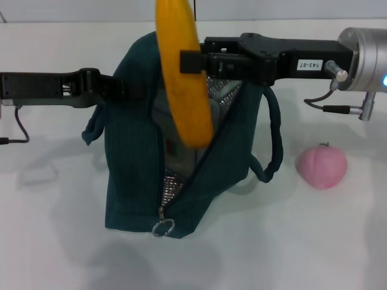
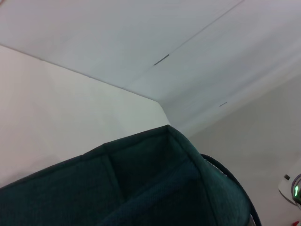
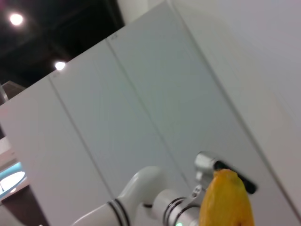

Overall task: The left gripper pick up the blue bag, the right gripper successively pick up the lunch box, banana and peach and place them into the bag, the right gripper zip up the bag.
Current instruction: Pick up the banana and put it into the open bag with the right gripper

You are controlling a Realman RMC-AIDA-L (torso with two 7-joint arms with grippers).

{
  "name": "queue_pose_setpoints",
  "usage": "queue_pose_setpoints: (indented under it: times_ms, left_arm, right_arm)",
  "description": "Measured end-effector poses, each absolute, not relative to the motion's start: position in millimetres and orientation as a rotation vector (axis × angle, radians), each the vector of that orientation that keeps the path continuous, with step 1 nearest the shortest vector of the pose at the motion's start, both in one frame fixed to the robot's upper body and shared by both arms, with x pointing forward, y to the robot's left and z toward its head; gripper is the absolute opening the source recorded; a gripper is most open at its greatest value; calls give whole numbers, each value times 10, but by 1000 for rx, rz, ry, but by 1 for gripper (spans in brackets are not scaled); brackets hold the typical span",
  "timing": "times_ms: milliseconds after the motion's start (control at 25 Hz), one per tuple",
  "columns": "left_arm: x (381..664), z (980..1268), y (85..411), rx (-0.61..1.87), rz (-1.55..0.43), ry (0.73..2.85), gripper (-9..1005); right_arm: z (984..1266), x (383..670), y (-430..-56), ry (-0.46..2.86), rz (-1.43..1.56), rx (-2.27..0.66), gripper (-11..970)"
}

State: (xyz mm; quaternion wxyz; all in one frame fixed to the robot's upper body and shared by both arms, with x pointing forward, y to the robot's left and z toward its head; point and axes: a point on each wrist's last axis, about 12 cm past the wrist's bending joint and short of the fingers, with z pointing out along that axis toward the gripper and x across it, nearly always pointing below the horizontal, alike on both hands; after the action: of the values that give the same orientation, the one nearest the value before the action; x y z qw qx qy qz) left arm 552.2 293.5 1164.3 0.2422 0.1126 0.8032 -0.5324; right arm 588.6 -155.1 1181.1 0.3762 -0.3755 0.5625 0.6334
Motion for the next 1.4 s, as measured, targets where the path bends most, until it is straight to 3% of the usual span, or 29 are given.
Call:
queue_pose_setpoints:
  times_ms: [280,480,720,1400]
  left_arm:
    - [5522,11645,2937,308,-1454,2195,32]
    - [5516,11634,2937,306,-1457,2196,32]
    - [5515,11636,2942,307,-1456,2196,32]
    - [5528,11659,2945,312,-1449,2194,32]
  right_arm:
    - [11732,5906,-1602,1479,1590,-895,460]
    - [11726,5906,-1607,1483,1589,-892,691]
    - [11723,5900,-1613,1480,1594,-885,786]
    - [11694,5976,-1695,1504,1524,-800,786]
